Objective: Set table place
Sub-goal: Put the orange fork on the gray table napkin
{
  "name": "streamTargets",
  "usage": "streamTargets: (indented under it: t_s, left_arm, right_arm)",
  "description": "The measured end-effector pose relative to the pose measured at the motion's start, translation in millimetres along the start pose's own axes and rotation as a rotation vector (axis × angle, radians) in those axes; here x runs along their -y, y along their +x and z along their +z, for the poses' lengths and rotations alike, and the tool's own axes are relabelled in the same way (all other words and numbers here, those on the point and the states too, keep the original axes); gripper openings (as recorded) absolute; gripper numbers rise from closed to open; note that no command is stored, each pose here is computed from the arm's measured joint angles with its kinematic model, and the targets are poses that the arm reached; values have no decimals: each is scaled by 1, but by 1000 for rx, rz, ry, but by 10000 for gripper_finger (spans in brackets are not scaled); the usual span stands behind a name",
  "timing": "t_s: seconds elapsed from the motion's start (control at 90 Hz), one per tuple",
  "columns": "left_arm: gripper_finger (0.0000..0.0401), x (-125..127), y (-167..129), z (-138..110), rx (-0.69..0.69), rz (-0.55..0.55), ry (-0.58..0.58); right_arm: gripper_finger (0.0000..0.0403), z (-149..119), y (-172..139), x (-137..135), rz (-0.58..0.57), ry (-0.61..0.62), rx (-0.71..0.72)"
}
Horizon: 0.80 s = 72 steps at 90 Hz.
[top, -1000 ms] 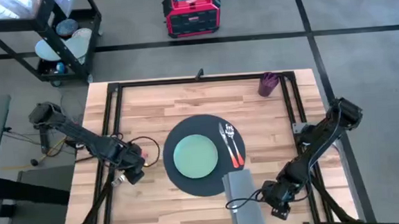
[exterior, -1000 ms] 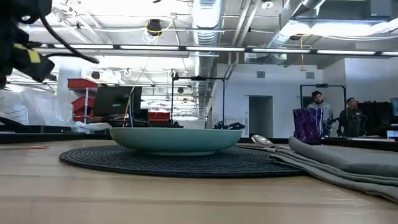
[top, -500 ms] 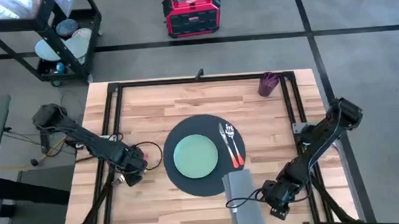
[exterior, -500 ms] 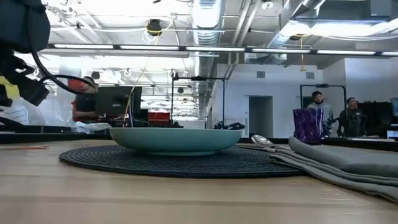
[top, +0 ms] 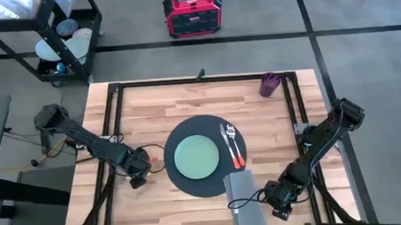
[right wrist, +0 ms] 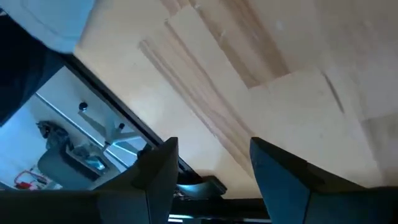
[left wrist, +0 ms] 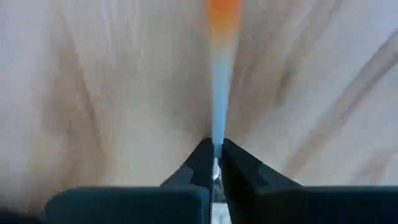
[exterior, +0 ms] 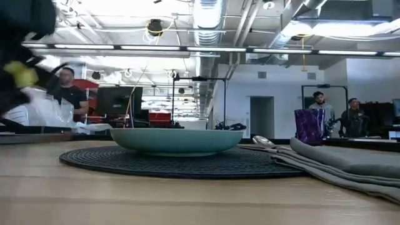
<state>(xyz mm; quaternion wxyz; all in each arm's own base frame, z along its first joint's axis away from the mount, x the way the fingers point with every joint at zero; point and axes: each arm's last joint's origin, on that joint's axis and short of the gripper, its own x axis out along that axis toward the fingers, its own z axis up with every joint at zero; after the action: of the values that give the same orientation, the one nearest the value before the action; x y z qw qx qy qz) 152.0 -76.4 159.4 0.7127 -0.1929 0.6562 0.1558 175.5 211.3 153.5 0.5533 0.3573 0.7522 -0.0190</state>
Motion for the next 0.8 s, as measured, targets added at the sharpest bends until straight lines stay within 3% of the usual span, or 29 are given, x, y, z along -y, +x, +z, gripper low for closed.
streamTargets:
  t_s: [0.189,0.333,0.522,0.8]
  left_arm:
    - [1,23,-36,23,116,-79,64]
    - [0,40,-65,49,179,-123,216]
    - [0,60,-81,90,126,-47,603]
    - [0,63,-85,137,102,-64,1159]
  right_arm:
    - [187,-1,1,1,-13,-12,-7]
    - [185,-4,1,10,-100,11,-3]
    - [166,-16,2,28,-308,186,75]
    - [146,-48,10,32,-335,412,194]
